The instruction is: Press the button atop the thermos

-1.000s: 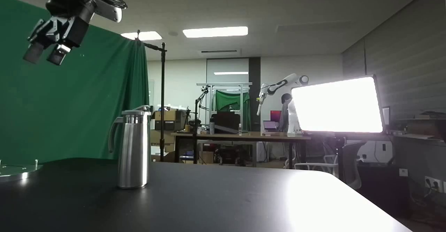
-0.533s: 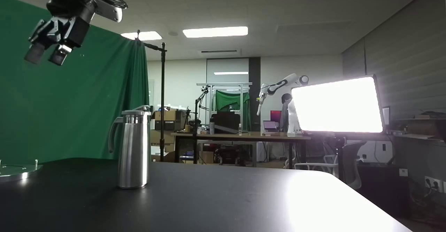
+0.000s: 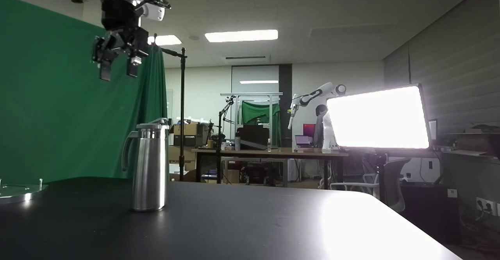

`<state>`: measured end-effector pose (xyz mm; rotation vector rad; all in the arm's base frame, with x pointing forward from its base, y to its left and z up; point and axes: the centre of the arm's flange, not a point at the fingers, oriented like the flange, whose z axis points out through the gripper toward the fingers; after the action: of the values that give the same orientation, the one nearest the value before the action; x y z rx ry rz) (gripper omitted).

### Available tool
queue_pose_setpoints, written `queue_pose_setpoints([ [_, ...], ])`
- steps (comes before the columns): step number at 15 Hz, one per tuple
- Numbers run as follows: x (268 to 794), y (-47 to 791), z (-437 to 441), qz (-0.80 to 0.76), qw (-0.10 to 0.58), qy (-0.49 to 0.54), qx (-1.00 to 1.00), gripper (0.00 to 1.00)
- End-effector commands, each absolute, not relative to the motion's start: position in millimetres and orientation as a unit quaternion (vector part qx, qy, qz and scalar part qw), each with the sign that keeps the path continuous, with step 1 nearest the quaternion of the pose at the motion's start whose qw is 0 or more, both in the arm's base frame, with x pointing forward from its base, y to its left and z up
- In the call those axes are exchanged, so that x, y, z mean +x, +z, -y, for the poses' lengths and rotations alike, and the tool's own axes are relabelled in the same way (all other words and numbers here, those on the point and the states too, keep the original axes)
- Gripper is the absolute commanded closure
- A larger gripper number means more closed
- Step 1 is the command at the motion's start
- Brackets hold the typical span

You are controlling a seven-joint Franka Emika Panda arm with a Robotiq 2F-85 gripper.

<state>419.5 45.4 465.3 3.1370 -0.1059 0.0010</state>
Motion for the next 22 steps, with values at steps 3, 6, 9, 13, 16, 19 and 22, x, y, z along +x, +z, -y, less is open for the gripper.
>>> queue_pose_setpoints([
  [3,520.1,486.6,-34.3,0.053,0.058,0.041,0.996,0.55],
  [6,560.5,481.6,-35.4,0.056,0.081,0.039,0.994,0.75],
  [9,589.2,469.9,-46.0,0.060,0.075,0.020,0.995,0.95],
  [13,596.2,455.3,-68.0,0.075,0.070,-0.021,0.995,1.00],
  [16,585.6,443.3,-66.3,0.053,0.072,-0.016,0.996,0.99],
  [19,587.0,445.0,-66.3,0.055,0.072,-0.015,0.996,0.99],
  [22,587.7,442.3,-64.7,0.060,0.067,-0.014,0.996,1.00],
])
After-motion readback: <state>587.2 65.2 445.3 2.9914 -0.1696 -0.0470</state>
